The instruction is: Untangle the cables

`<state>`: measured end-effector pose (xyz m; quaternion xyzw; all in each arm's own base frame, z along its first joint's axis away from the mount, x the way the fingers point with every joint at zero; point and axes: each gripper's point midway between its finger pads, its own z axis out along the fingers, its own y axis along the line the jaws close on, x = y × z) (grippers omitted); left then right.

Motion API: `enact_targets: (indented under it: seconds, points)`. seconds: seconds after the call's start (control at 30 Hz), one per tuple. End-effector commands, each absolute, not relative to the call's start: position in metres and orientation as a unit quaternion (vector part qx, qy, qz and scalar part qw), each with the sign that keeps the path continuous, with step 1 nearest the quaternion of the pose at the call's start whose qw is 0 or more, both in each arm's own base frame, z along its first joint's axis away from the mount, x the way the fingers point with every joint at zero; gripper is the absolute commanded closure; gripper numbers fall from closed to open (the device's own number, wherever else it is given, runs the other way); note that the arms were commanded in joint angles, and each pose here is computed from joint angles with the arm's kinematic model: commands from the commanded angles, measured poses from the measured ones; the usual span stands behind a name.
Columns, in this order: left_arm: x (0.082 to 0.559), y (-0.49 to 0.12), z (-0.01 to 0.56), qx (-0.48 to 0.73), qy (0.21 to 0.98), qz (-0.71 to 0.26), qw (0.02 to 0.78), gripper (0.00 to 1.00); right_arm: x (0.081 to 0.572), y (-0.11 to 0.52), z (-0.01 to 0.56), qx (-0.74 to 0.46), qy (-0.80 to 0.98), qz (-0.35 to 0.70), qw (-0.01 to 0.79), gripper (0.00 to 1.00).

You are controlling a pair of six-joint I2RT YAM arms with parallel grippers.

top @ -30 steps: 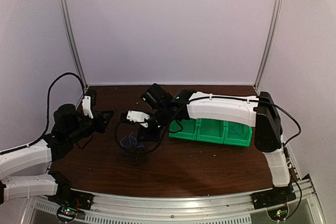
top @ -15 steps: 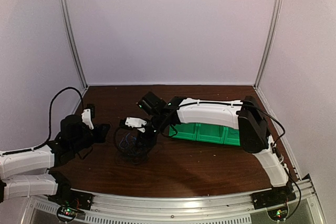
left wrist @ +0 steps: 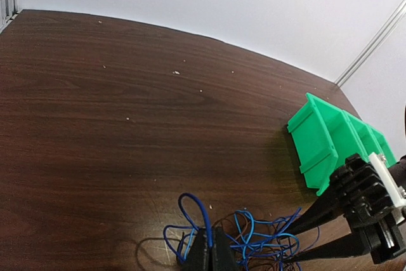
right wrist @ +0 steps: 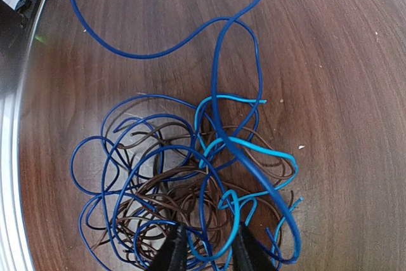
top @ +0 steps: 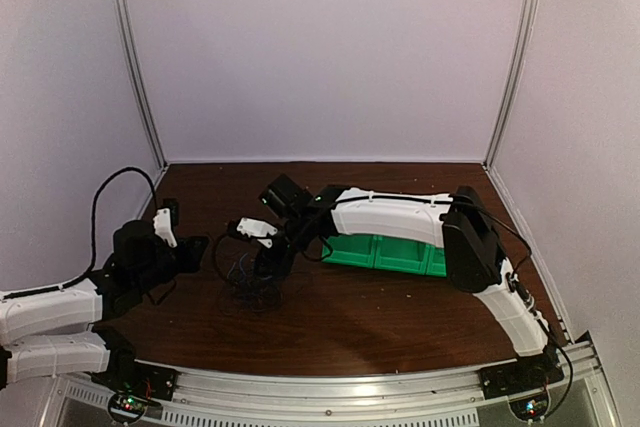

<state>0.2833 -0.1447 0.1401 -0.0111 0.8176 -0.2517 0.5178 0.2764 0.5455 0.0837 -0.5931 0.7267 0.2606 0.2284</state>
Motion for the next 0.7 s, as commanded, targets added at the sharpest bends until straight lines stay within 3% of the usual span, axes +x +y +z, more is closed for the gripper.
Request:
enact_targets:
  seconds: [0.0, 0.13, 0.67]
  points:
    - [0.284, -0.145, 0.145, -0.016, 0.808, -0.261, 0.529, 1.00, 0.289, 0.552, 0.107, -0.574, 0.728, 0.268, 0.261, 0.83]
    - [0.284, -0.146, 0.143, -0.014, 0.809, -0.262, 0.526, 1.00, 0.290, 0.554, 0.115, -0.572, 0.725, 0.274, 0.267, 0.96]
    - [0.286, -0.154, 0.126, -0.005, 0.820, -0.267, 0.507, 1.00, 0.266, 0.553, 0.214, -0.588, 0.666, 0.339, 0.309, 0.99]
